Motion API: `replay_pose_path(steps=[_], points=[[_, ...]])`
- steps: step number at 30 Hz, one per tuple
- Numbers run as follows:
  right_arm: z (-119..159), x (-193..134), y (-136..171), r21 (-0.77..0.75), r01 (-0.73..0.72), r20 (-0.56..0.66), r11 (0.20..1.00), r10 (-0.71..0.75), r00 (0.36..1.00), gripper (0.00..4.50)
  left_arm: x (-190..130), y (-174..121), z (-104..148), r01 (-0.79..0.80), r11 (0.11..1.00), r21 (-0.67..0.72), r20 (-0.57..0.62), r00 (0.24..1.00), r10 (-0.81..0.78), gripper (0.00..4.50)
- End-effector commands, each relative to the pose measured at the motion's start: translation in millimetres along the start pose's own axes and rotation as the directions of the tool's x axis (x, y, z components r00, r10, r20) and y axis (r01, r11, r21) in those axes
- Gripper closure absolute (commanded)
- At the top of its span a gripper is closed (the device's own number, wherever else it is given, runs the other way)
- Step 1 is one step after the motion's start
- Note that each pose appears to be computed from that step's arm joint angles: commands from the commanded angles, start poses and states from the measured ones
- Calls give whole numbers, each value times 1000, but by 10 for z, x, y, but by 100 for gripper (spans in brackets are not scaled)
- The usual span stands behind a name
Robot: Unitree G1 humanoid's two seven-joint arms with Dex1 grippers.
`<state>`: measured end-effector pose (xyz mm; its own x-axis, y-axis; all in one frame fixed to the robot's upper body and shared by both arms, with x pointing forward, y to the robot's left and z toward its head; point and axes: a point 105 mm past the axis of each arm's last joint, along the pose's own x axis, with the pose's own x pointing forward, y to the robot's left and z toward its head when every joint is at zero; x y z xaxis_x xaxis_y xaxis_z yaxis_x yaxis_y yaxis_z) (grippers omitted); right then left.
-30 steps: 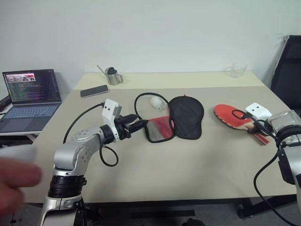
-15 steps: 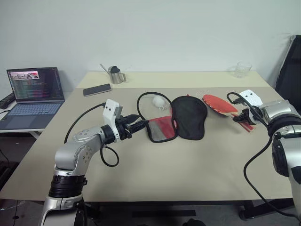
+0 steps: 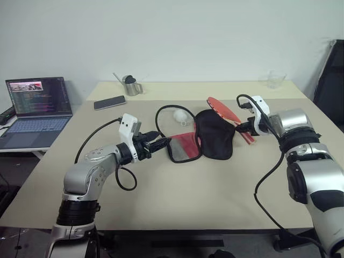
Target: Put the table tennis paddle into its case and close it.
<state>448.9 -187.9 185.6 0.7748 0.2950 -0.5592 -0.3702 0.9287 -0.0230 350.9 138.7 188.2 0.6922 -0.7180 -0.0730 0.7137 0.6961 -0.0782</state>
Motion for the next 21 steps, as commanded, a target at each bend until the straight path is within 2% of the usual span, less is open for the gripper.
replay_pose_path(steps=[1, 8, 14, 21], points=[[191, -62, 104, 15, -10, 80, 1000, 9, 997, 345, -13, -85, 143, 29, 999, 40, 45, 999, -31, 153], [107, -31, 218, 13, 19, 59, 1000, -20, 998, 345, -44, -84, 127, 23, 999, 37, 44, 999, -25, 153], [-79, 67, 230, -7, 81, 19, 997, -81, 996, 345, -31, -100, 109, 26, 999, 33, 41, 999, -28, 153], [-140, 107, 354, -34, 69, 2, 997, -69, 998, 345, -22, -93, 115, 27, 999, 38, 39, 999, -29, 153]])
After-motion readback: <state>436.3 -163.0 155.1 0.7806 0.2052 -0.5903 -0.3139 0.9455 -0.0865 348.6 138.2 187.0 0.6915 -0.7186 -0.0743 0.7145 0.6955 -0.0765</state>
